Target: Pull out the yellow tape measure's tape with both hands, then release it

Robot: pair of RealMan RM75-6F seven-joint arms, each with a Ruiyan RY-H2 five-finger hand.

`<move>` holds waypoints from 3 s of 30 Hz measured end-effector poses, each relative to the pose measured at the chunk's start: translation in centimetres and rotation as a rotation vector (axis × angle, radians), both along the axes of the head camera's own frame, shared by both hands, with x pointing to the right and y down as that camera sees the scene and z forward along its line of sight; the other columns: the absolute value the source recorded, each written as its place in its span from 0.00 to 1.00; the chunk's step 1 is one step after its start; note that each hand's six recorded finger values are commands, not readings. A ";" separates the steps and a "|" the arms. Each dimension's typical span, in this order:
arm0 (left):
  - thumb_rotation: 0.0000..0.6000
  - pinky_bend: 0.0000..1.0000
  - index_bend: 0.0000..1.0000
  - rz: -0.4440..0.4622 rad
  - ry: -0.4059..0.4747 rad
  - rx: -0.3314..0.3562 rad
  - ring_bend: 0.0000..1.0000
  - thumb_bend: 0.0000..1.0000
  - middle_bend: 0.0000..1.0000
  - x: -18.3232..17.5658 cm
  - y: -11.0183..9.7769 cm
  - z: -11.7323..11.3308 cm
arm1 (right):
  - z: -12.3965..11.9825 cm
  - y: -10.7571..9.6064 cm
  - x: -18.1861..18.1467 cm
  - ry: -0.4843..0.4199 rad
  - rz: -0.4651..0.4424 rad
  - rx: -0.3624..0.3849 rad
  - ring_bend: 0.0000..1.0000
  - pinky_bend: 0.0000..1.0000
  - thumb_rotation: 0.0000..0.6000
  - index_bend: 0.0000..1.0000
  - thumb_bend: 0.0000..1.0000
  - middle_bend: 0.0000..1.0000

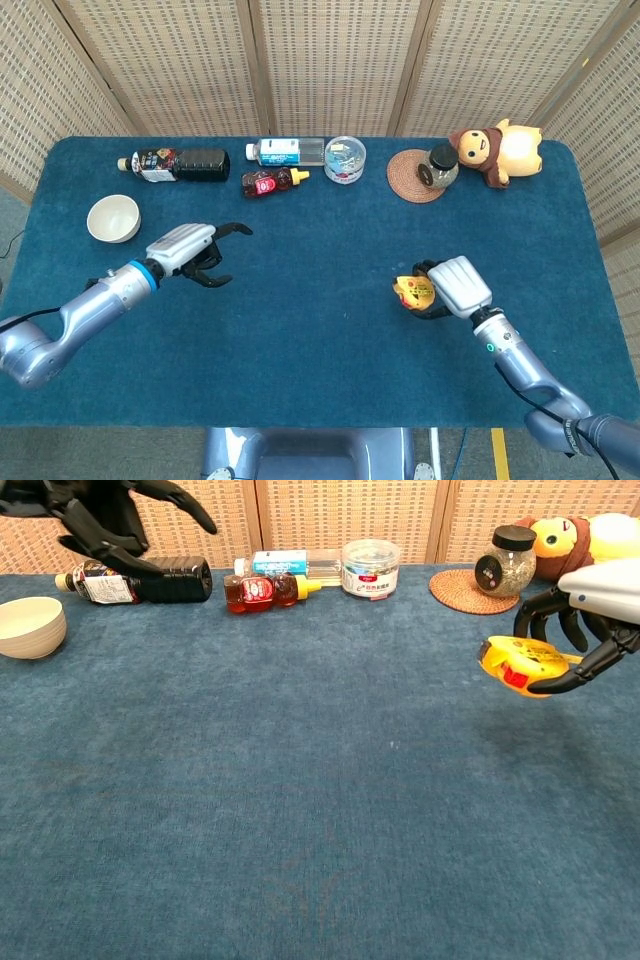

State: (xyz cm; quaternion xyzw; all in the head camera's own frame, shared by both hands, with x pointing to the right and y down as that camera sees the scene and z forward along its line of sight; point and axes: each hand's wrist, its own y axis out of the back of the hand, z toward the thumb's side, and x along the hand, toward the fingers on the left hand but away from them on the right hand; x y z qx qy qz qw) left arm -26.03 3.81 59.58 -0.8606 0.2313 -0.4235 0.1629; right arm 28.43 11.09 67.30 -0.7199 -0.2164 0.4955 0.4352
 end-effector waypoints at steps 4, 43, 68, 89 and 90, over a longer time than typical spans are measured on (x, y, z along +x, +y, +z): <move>1.00 0.90 0.14 -0.022 -0.023 0.025 0.94 0.29 0.95 -2.0 0.7 -0.8 | 1.4 -0.2 0.4 0.021 0.019 -0.017 0.57 0.61 0.59 0.57 0.24 0.59; 1.00 0.87 0.34 -0.136 -0.186 0.178 0.93 0.31 0.95 -10.7 2.6 -1.6 | -1.7 -2.0 1.8 -0.039 0.164 0.114 0.53 0.58 0.59 0.40 0.26 0.49; 1.00 0.80 0.59 -0.412 -0.565 0.525 0.73 0.33 0.83 -21.7 12.4 -3.9 | -6.2 2.8 8.9 0.055 0.330 0.290 0.62 0.65 0.66 0.54 0.29 0.59; 1.00 0.78 0.61 -0.418 -0.609 0.529 0.72 0.33 0.83 -21.8 17.0 -5.3 | -8.6 7.8 14.1 0.121 0.438 0.284 0.62 0.66 0.66 0.54 0.29 0.59; 1.00 0.78 0.61 -0.417 -0.608 0.530 0.72 0.33 0.83 -21.8 17.0 -5.5 | -8.6 7.8 14.2 0.118 0.440 0.282 0.62 0.66 0.66 0.54 0.29 0.59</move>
